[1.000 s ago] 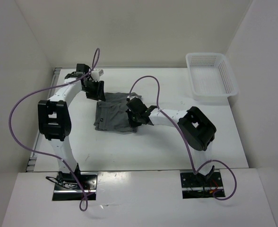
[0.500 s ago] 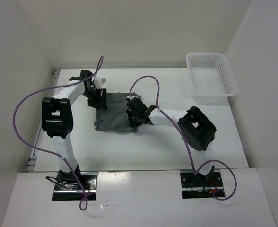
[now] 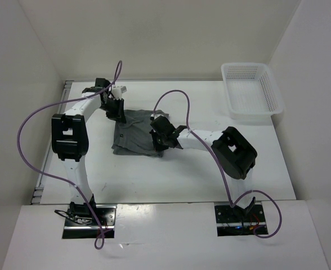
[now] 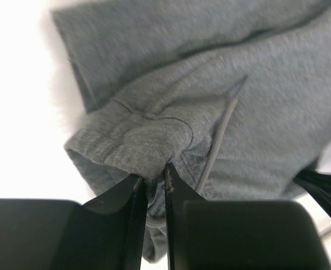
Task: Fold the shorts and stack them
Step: Fold the shorts
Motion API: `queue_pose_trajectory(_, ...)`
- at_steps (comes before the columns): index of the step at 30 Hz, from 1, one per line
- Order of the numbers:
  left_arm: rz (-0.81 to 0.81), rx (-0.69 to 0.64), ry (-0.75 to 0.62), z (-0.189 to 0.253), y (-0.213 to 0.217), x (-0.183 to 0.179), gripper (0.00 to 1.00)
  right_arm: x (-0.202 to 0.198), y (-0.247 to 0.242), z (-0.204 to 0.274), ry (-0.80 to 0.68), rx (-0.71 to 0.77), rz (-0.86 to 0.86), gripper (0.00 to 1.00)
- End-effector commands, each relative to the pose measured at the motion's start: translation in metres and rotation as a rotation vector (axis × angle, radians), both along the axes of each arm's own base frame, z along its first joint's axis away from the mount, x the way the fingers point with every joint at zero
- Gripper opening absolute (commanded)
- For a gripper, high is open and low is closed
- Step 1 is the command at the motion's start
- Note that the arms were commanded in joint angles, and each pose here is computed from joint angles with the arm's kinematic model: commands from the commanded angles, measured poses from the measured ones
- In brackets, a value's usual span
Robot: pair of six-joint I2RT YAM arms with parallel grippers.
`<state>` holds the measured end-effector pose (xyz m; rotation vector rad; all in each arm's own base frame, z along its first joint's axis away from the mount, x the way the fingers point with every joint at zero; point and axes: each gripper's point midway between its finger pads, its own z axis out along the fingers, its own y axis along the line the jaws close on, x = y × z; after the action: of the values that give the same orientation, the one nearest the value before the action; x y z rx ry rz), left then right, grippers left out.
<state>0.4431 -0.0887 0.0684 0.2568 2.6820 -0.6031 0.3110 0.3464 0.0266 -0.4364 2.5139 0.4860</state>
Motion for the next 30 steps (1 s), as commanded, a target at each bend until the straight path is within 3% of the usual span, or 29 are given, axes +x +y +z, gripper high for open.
queue_pose_trajectory(1, 0.046, 0.094, -0.094, -0.016, 0.020, 0.028, 0.21, -0.004, -0.026, -0.032, 0.034, -0.130, -0.008, 0.00)
queue_pose_trajectory(8, 0.063, 0.168, -0.031, -0.051, 0.030, 0.006, 0.27, 0.002, -0.023, -0.021, 0.018, -0.125, -0.014, 0.02)
queue_pose_trajectory(10, 0.063, 0.169, -0.028, -0.047, 0.030, 0.001, 0.34, 0.007, -0.021, -0.003, -0.017, -0.106, -0.013, 0.17)
queue_pose_trajectory(11, 0.053, 0.146, -0.026, -0.045, 0.026, -0.003, 0.39, 0.009, -0.021, 0.004, -0.035, -0.101, -0.020, 0.34)
queue_pose_trajectory(13, 0.047, 0.128, -0.044, -0.032, 0.023, -0.003, 0.44, 0.014, -0.018, 0.035, -0.085, -0.060, -0.030, 0.44)
queue_pose_trajectory(17, 0.024, 0.073, -0.047, -0.011, 0.013, -0.012, 0.52, 0.027, -0.029, 0.095, -0.195, -0.043, -0.054, 0.53)
queue_pose_trajectory(22, 0.031, 0.075, -0.132, 0.033, 0.014, -0.008, 0.63, 0.045, -0.068, 0.169, -0.302, 0.000, -0.157, 0.76)
queue_pose_trajectory(23, 0.037, 0.085, -0.153, 0.042, 0.016, -0.005, 0.80, 0.048, -0.075, 0.179, -0.322, 0.009, -0.180, 0.79)
queue_pose_trajectory(24, 0.044, 0.096, -0.179, 0.056, 0.018, -0.005, 0.90, 0.056, -0.090, 0.188, -0.333, 0.027, -0.228, 0.91)
queue_pose_trajectory(26, 0.063, 0.124, -0.226, 0.075, 0.024, 0.001, 0.95, 0.060, -0.115, 0.203, -0.334, 0.045, -0.302, 1.00)
queue_pose_trajectory(27, 0.079, 0.130, -0.269, 0.096, 0.029, 0.003, 1.00, 0.062, -0.126, 0.204, -0.323, 0.045, -0.320, 1.00)
queue_pose_trajectory(30, 0.143, 0.180, -0.386, 0.140, 0.050, 0.006, 1.00, 0.079, -0.185, 0.211, -0.286, 0.050, -0.452, 1.00)
